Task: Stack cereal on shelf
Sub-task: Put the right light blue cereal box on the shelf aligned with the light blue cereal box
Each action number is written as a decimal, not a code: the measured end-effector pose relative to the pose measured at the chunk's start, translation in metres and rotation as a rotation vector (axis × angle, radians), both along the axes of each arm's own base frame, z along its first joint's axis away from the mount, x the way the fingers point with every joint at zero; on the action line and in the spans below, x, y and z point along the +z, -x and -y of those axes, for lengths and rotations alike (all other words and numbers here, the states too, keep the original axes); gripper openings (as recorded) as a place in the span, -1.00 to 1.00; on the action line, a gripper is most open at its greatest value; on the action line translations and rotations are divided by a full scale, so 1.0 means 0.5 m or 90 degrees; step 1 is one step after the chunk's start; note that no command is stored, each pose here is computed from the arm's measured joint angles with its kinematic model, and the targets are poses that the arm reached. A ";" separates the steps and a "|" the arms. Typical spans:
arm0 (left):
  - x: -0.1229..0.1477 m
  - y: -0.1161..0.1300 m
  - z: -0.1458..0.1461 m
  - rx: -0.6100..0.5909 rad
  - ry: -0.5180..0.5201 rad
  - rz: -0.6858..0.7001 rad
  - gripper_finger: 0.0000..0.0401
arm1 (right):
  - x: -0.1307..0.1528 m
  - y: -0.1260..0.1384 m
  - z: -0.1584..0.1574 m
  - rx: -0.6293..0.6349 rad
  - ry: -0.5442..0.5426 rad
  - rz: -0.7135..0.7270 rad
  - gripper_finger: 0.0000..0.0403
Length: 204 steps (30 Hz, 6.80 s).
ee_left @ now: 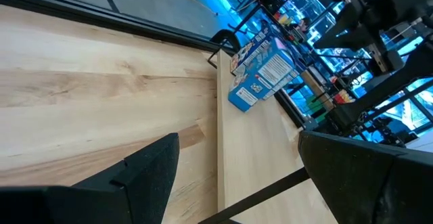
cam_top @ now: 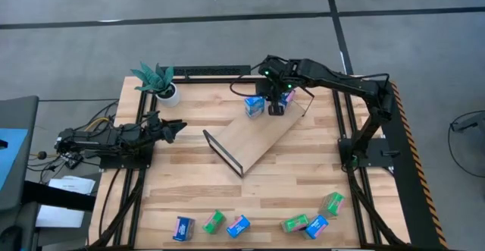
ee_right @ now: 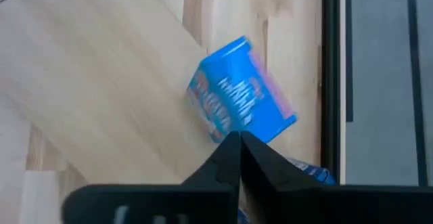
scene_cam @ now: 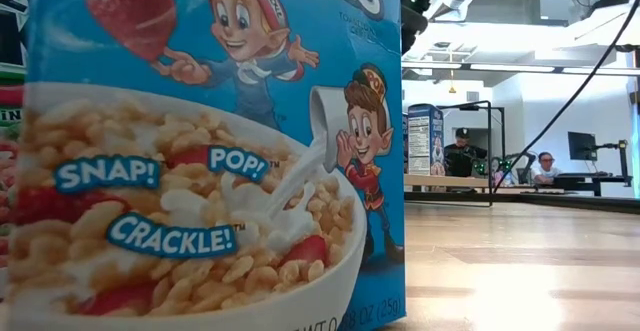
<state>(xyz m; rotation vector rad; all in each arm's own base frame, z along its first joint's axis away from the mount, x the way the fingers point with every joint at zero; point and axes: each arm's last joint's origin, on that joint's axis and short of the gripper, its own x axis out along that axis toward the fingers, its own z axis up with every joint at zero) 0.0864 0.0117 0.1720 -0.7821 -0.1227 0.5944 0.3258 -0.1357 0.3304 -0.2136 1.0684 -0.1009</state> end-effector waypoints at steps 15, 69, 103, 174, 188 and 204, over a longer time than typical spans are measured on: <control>0.000 0.000 0.000 0.000 0.001 0.000 0.46 | -0.040 0.005 -0.029 0.037 -0.091 -0.021 -0.91; 0.000 -0.003 0.004 -0.050 0.050 0.028 0.46 | -0.053 0.298 -0.776 0.064 -0.111 -0.226 0.71; 0.001 -0.002 0.002 -0.019 0.077 0.049 0.46 | -0.135 0.350 -0.807 0.227 -0.118 -0.055 0.69; 0.000 0.001 -0.001 0.025 0.059 0.043 0.46 | -0.173 0.387 -0.755 0.311 -0.127 -0.008 0.56; 0.001 0.001 -0.001 0.023 0.054 0.039 0.46 | -0.194 0.378 -0.750 0.331 -0.146 0.019 0.56; 0.000 0.001 -0.002 0.031 0.051 0.038 0.46 | -0.195 0.377 -0.748 0.335 -0.147 0.008 0.37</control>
